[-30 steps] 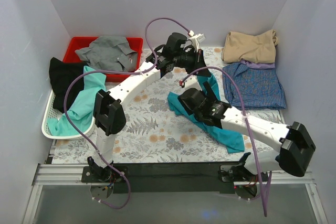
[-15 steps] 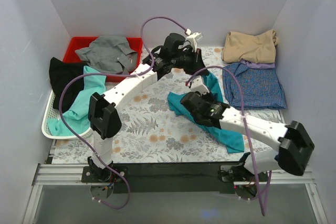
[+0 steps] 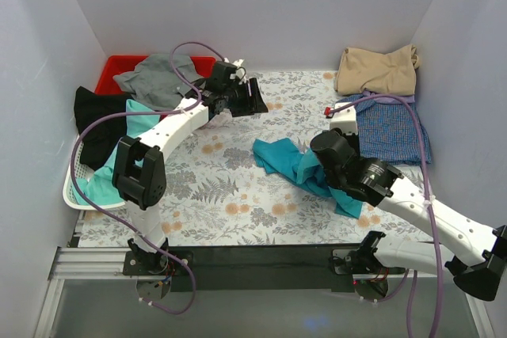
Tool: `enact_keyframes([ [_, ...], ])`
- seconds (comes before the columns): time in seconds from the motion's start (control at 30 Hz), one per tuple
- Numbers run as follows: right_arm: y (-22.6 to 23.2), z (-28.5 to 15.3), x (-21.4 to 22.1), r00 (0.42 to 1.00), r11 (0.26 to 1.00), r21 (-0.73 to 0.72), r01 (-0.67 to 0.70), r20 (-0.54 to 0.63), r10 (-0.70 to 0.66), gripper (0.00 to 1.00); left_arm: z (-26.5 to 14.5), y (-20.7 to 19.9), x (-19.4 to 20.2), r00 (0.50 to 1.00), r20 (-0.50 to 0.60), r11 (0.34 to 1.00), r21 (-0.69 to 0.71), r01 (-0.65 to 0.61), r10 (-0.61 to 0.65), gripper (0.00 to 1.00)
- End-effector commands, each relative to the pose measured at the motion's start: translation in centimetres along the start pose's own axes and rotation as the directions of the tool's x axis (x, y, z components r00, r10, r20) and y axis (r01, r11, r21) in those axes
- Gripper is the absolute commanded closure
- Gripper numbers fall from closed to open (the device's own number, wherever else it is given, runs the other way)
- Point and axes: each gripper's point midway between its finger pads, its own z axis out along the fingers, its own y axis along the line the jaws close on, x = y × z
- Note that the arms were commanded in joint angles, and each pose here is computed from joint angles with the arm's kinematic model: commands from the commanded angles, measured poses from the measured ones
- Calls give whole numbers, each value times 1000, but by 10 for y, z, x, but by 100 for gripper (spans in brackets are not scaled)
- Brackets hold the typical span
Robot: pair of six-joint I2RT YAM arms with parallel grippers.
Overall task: Fold and stack the t-shirts
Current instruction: Flatten the tshirt out
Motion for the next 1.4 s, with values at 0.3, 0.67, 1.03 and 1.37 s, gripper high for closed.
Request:
enact_keyframes([
  [0.3, -28, 12, -3, 998, 987, 148, -60, -9, 62, 99, 4, -3, 64, 989, -146, 998, 63, -4, 13, 44],
  [0.67, -11, 23, 13, 995, 994, 80, -77, -57, 81, 99, 44, 23, 90, 982, -189, 1000, 13, -4, 7, 45],
  [1.03, 5, 30, 21, 993, 997, 29, -77, -83, 79, 99, 93, -9, 67, 983, -146, 987, 135, -90, 109, 44],
  [1.37, 2, 35, 24, 990, 994, 16, -108, -93, 109, 99, 132, 5, 112, 950, -208, 972, 81, -222, 234, 44],
])
